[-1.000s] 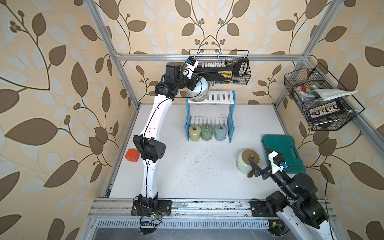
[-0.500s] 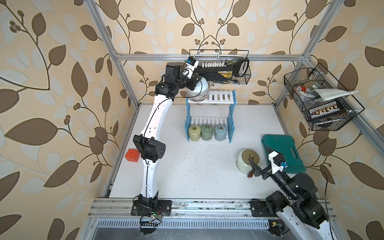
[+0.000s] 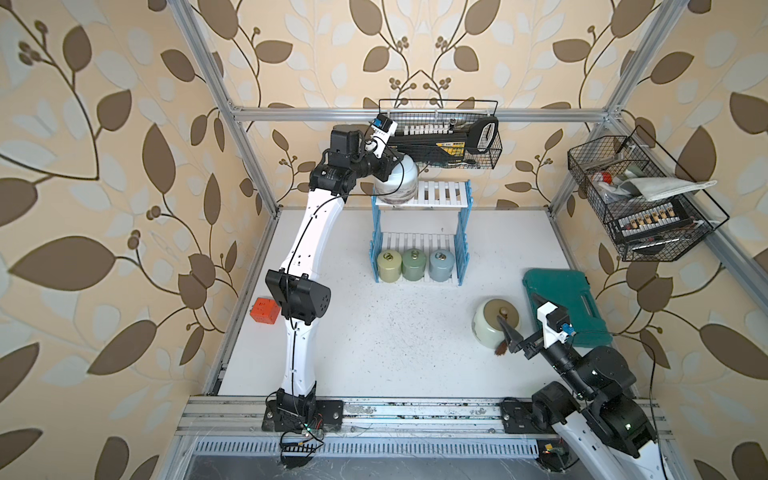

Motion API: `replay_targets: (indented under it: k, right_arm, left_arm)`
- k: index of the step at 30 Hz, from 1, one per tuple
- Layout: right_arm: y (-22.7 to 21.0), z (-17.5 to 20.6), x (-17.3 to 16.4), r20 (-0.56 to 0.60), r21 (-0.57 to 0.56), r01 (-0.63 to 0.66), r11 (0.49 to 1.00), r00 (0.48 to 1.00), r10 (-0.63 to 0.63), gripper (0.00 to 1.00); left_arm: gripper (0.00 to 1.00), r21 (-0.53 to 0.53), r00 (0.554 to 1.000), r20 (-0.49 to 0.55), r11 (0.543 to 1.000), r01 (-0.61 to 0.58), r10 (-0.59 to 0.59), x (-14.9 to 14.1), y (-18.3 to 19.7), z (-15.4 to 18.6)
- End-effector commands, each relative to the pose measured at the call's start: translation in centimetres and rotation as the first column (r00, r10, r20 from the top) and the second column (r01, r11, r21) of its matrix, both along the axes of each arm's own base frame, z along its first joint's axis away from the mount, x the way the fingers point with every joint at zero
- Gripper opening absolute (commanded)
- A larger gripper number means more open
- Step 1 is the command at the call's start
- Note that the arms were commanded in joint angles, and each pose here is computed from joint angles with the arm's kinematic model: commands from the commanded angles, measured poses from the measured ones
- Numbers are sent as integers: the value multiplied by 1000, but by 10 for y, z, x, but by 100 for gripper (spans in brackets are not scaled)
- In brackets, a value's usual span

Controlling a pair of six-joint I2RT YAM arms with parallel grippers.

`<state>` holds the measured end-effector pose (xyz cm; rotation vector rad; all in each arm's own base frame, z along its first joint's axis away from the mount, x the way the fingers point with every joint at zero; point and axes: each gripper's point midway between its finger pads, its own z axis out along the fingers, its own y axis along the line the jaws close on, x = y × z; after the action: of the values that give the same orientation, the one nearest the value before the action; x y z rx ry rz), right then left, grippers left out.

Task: Remove the tea canisters from the shelf
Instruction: Pick up the tea canister from the shelf.

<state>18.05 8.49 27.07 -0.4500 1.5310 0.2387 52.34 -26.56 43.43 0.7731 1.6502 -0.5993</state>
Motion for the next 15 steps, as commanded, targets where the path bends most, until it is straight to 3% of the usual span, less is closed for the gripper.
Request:
replay_targets:
  k: [1,15]
  right_arm:
    - [-2,8,-2,29,4,8,1000,1000,-9,99]
    - [-3,7,-1,29,4,9,1000,1000,-10,99]
  left_arm:
    - [0,-84,942,324,989,125,-91,-77,0,125]
    - [0,-71,915,341,965,253,-215,-145,-8,132]
